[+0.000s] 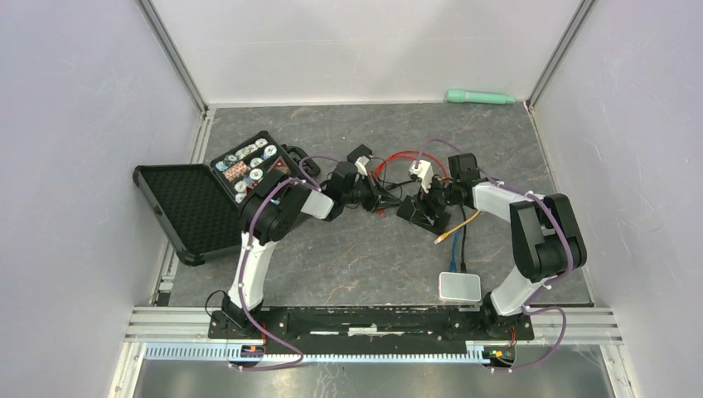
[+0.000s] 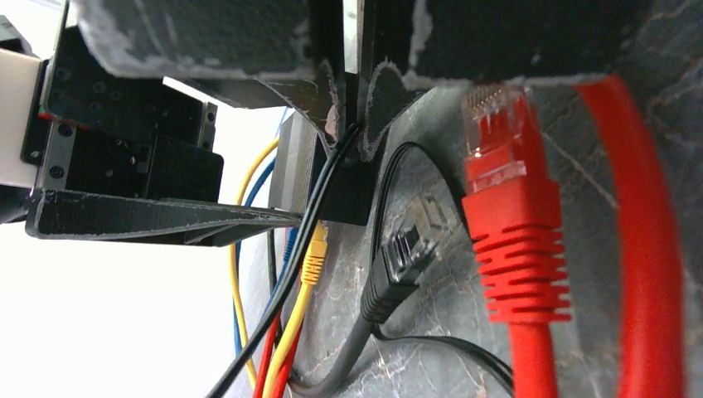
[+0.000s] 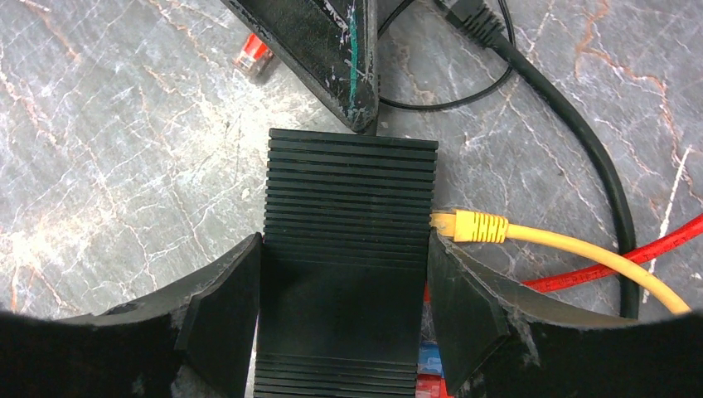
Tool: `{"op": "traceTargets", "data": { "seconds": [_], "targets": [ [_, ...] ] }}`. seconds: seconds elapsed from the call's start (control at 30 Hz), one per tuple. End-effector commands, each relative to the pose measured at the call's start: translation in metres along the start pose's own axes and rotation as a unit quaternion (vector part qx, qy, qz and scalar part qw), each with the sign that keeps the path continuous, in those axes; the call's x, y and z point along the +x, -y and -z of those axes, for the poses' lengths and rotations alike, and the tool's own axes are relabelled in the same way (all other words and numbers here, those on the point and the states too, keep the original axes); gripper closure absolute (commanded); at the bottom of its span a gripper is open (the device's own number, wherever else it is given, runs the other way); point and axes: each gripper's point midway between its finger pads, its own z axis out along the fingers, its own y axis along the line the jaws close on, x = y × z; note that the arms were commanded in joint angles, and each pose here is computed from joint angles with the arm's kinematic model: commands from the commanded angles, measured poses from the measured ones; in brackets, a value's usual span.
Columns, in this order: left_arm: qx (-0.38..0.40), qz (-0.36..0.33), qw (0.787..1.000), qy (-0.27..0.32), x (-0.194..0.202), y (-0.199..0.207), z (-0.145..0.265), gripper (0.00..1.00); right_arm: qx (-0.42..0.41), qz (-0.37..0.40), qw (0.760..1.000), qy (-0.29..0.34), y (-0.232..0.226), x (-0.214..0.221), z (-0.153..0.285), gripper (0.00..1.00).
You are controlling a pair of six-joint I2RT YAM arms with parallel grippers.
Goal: Pull the plug from the switch port
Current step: Move the switch port to the center of the board.
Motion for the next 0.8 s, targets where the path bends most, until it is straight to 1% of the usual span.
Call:
{"op": "traceTargets", "data": {
  "seconds": [0.0,0.03,0.1,0.27,0.37,0.43,0.5,0.6,0.67,0.77],
  "targets": [
    [0.062,-0.116,0.991,-0.007,0.016,0.034,0.011,0.98,-0.017,-0.018,0.998,-0.054,-0.006,0.032,0.000,0.97],
    [0.057,-0.113,0.992,-0.006,0.016,0.030,0.012,0.98,-0.011,-0.020,0.998,-0.053,-0.004,0.032,0.000,0.98],
    [0.034,-0.084,0.996,-0.010,0.018,0.019,0.011,0.98,0.021,-0.031,0.998,-0.053,0.004,0.033,0.002,1.00],
    [-0.043,0.016,0.999,-0.022,0.024,-0.006,0.009,0.98,0.089,-0.050,0.994,-0.049,0.017,0.037,0.007,1.00],
    [-0.046,0.058,0.996,-0.039,0.026,-0.001,0.009,0.98,0.104,-0.048,0.992,-0.051,0.020,0.038,0.008,1.00],
    [-0.040,0.066,0.996,-0.041,0.026,0.004,0.009,0.98,0.092,-0.046,0.993,-0.056,0.018,0.040,0.006,1.00],
    [-0.027,0.044,0.998,-0.036,0.024,0.012,0.011,0.98,0.072,-0.041,0.995,-0.060,0.014,0.040,0.004,1.00],
    [-0.007,-0.012,0.999,-0.030,0.023,0.018,0.014,0.98,0.045,-0.028,0.996,-0.066,0.011,0.039,0.003,1.00],
    [0.015,-0.059,0.998,-0.016,0.021,0.023,0.018,0.98,0.034,-0.019,0.997,-0.067,0.011,0.038,0.005,1.00],
    [0.017,-0.105,0.994,0.006,0.018,0.020,0.023,0.98,0.026,-0.016,0.997,-0.068,0.011,0.038,0.009,1.00]
  ]
}}
